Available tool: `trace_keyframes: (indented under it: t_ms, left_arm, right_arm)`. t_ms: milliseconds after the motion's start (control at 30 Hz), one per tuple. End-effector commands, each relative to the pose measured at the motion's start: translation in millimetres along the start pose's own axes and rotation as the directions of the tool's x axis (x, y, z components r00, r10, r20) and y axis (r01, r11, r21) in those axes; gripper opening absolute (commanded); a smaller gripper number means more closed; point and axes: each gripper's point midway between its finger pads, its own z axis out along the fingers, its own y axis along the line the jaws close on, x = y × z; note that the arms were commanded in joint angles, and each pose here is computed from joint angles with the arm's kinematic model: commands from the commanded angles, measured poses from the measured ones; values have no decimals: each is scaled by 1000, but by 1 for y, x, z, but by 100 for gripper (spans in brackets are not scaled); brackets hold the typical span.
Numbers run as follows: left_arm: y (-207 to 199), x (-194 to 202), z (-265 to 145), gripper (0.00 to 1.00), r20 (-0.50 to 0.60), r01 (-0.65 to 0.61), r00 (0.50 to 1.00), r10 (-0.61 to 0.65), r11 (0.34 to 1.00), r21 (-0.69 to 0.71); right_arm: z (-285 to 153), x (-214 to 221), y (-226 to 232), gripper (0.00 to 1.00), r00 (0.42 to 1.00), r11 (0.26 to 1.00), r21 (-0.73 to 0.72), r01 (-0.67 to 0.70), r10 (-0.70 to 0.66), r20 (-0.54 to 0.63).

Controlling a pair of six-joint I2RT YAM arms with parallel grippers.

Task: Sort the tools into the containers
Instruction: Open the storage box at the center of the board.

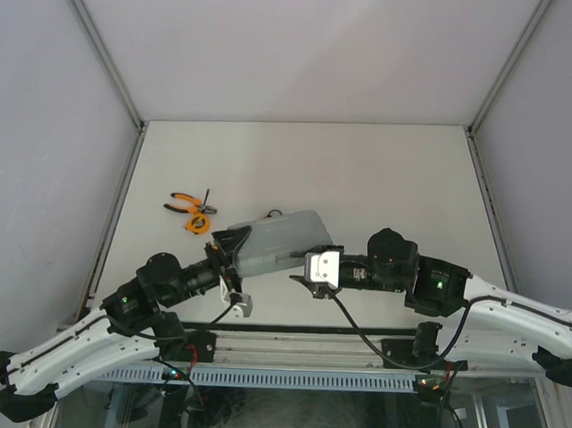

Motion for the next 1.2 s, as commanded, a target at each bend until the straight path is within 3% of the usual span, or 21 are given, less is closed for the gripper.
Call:
trace_keyframes:
  t_ms: [0, 200, 800, 1167]
  left_arm:
    - [33, -16, -4, 0, 67, 10, 998, -3, 994, -110]
    - [32, -17, -3, 0, 68, 19, 998, -12, 994, -104]
    - [33, -12, -1, 0, 44, 43, 998, -38, 994, -105]
    - [32, -4, 1, 0, 3, 61, 998, -61, 992, -108]
  right_arm:
    - [-1, -11, -3, 39, 1000, 1000, -20, 13, -12, 22]
    - [5, -10, 2, 29, 1000, 999, -49, 15, -14, 22]
    - [6, 14, 31, 18, 997, 981, -192, -21, 6, -77]
    - [3, 10, 38, 22, 998, 978, -210, -17, 3, -69]
